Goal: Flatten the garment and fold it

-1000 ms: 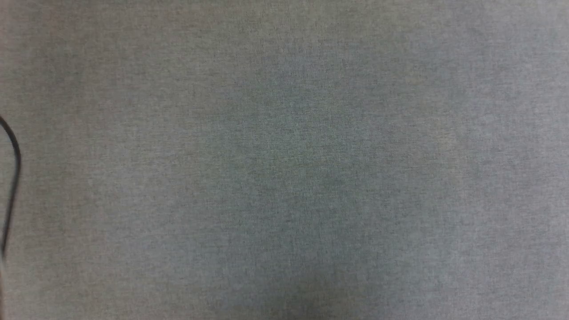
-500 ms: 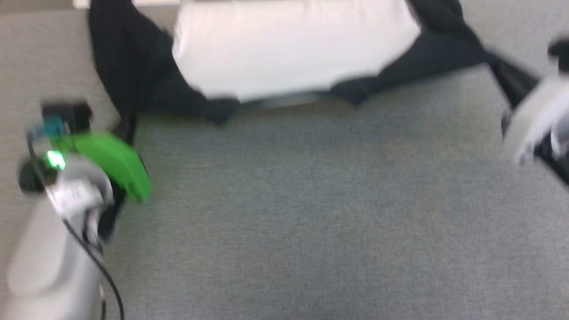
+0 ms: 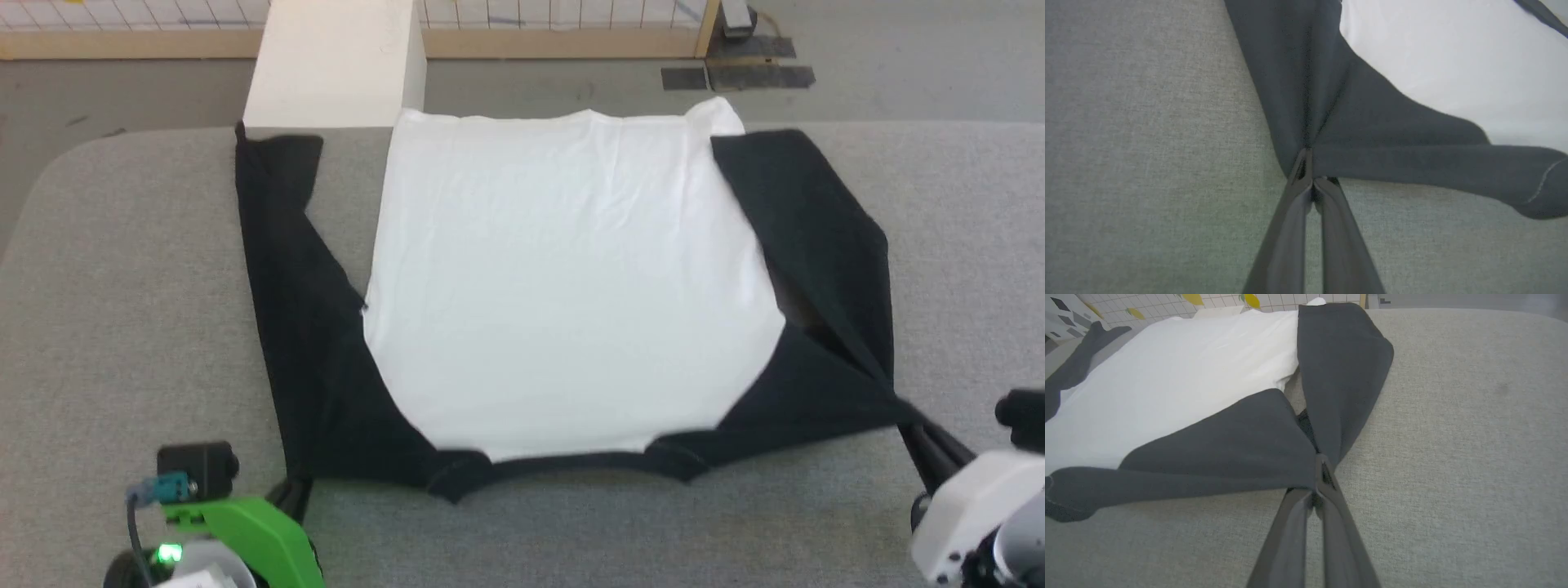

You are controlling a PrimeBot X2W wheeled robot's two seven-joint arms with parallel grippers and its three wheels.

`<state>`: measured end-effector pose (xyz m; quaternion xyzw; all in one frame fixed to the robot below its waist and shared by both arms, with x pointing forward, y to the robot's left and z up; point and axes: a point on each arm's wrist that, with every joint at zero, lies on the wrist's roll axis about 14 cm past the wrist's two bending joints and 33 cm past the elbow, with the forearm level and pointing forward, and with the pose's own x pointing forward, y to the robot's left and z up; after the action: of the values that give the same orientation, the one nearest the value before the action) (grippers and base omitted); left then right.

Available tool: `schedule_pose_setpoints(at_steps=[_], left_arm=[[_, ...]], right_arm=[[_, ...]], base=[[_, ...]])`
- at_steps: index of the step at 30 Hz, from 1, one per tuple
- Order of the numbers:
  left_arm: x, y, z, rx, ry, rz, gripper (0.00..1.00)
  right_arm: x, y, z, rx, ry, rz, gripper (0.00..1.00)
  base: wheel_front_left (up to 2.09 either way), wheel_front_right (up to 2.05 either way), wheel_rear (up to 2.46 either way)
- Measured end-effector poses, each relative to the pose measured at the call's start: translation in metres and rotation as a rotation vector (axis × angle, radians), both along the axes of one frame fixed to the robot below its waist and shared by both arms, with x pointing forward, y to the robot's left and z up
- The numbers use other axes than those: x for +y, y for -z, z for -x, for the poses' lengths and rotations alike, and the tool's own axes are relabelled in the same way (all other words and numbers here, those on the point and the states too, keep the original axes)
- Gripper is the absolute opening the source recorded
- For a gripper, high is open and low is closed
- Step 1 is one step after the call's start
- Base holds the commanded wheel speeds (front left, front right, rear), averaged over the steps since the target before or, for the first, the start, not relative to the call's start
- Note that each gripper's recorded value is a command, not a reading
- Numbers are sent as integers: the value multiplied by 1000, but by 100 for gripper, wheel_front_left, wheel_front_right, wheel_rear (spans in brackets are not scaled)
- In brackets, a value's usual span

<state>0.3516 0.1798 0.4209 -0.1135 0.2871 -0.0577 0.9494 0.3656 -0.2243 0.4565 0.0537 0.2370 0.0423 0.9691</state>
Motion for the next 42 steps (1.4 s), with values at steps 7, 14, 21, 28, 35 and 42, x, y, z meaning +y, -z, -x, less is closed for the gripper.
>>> schedule_pose_setpoints(at_steps=[7, 14, 21, 28, 35, 42], left_arm=[[-6, 21, 47, 130, -6, 20, 0], [-17, 33, 62, 163, 35, -8, 0], [-34, 33, 66, 139, 66, 22, 100], [-13, 23, 74, 139, 52, -78, 100], [10, -7, 59, 58, -21, -120, 100], [35, -58, -5, -250, 3, -311, 100]], right_arm=[[1, 29, 44, 182, 19, 43, 0], [11, 49, 62, 272, 8, 43, 0], [25, 65, 76, 316, -12, 10, 100], [11, 49, 87, 269, 14, 22, 100], [-12, 2, 67, 68, 90, 60, 100], [-5, -46, 19, -250, 141, 19, 100]], base=[[0, 0, 0], [0, 0, 0], [0, 0, 0], [0, 0, 0], [0, 0, 0], [0, 0, 0]])
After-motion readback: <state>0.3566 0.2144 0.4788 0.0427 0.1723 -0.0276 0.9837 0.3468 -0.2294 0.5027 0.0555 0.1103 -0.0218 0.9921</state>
